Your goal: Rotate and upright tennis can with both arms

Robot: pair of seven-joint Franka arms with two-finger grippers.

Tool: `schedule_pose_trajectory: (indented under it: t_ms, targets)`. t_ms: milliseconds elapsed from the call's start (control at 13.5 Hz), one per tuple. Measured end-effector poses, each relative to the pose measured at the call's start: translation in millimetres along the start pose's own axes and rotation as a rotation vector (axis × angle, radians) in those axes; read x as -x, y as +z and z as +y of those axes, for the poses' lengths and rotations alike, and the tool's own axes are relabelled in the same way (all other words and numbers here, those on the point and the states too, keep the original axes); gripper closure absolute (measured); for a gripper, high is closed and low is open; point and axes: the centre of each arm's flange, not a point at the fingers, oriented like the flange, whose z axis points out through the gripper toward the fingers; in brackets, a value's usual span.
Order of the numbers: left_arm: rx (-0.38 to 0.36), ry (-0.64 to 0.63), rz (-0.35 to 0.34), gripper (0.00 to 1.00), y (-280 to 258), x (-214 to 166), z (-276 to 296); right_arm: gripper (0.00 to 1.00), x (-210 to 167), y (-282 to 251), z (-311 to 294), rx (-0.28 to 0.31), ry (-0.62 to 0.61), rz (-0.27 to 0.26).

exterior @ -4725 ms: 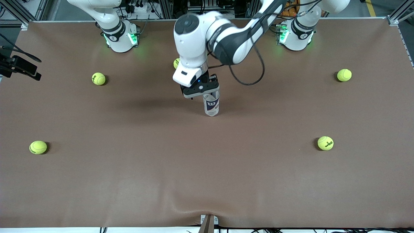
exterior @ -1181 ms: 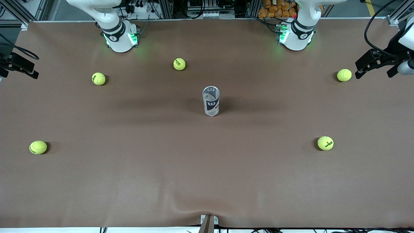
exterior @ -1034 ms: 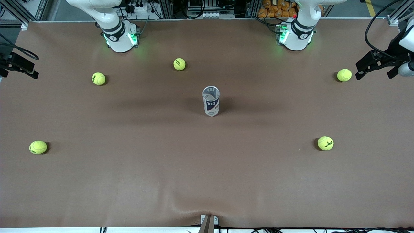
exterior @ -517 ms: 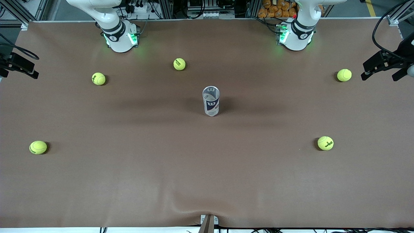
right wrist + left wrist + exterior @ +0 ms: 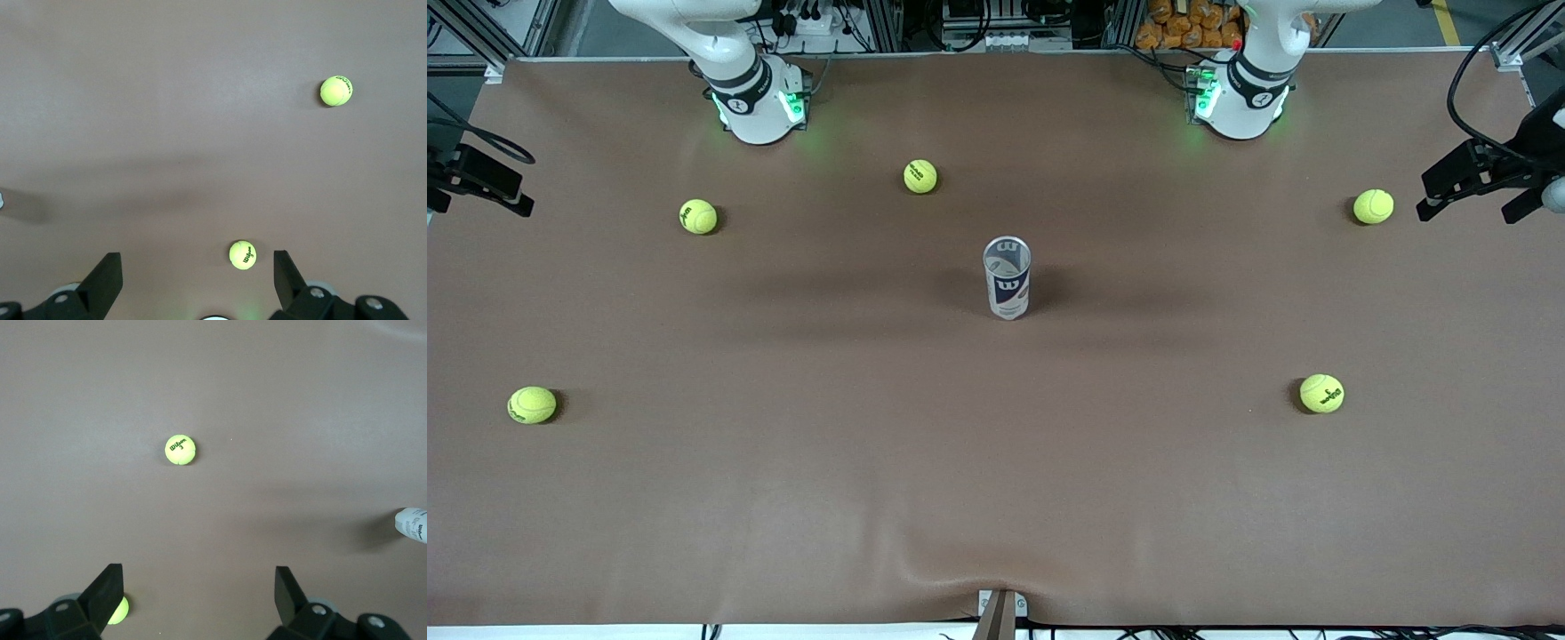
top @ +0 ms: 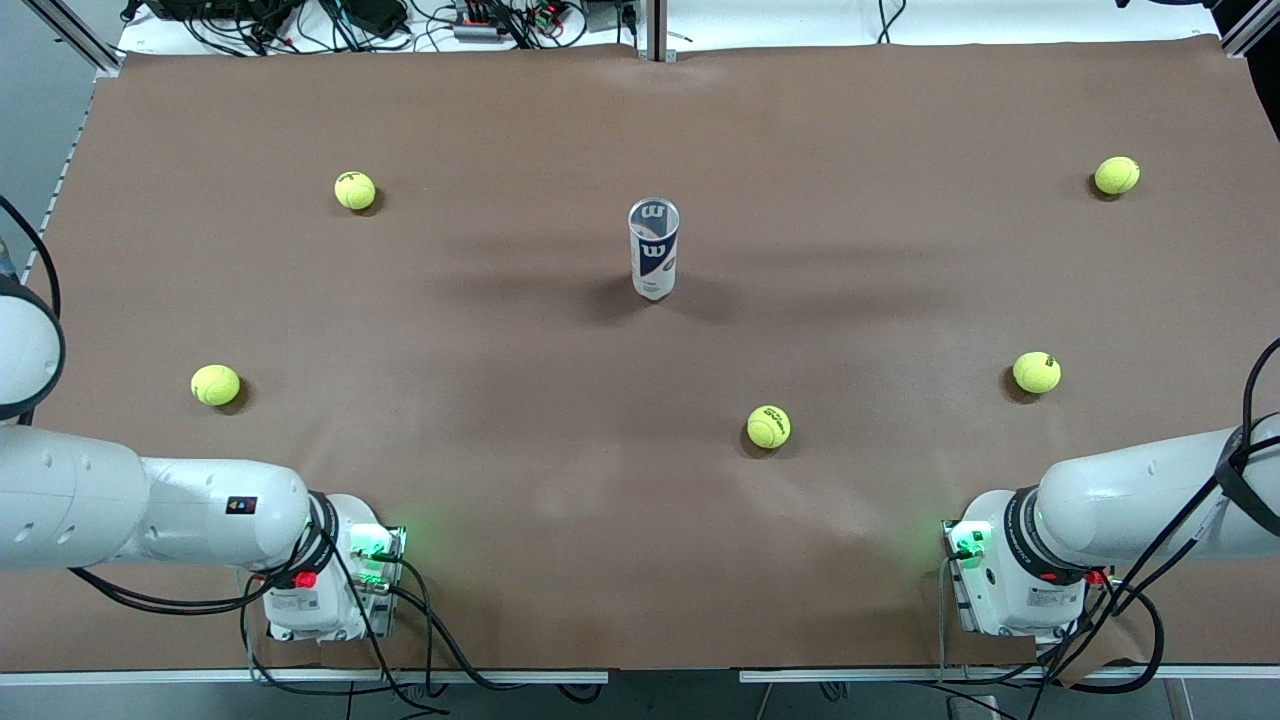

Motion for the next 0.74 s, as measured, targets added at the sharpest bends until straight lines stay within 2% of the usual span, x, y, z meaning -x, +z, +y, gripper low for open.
schedule_pose_trajectory:
  t_ms: [369, 738]
  targets:
    - [0.000, -0.056, -0.008, 0.00, 4.0, -1.9, -15.6, 0.00, 0.0, 0.0, -0.3, 0.000, -0.001, 0.000]
    - [0.000, -0.056, -0.011, 0.00, 5.0, -2.2, -15.7, 0.00, 0.0, 0.1, -0.3, 0.000, -0.001, 0.000]
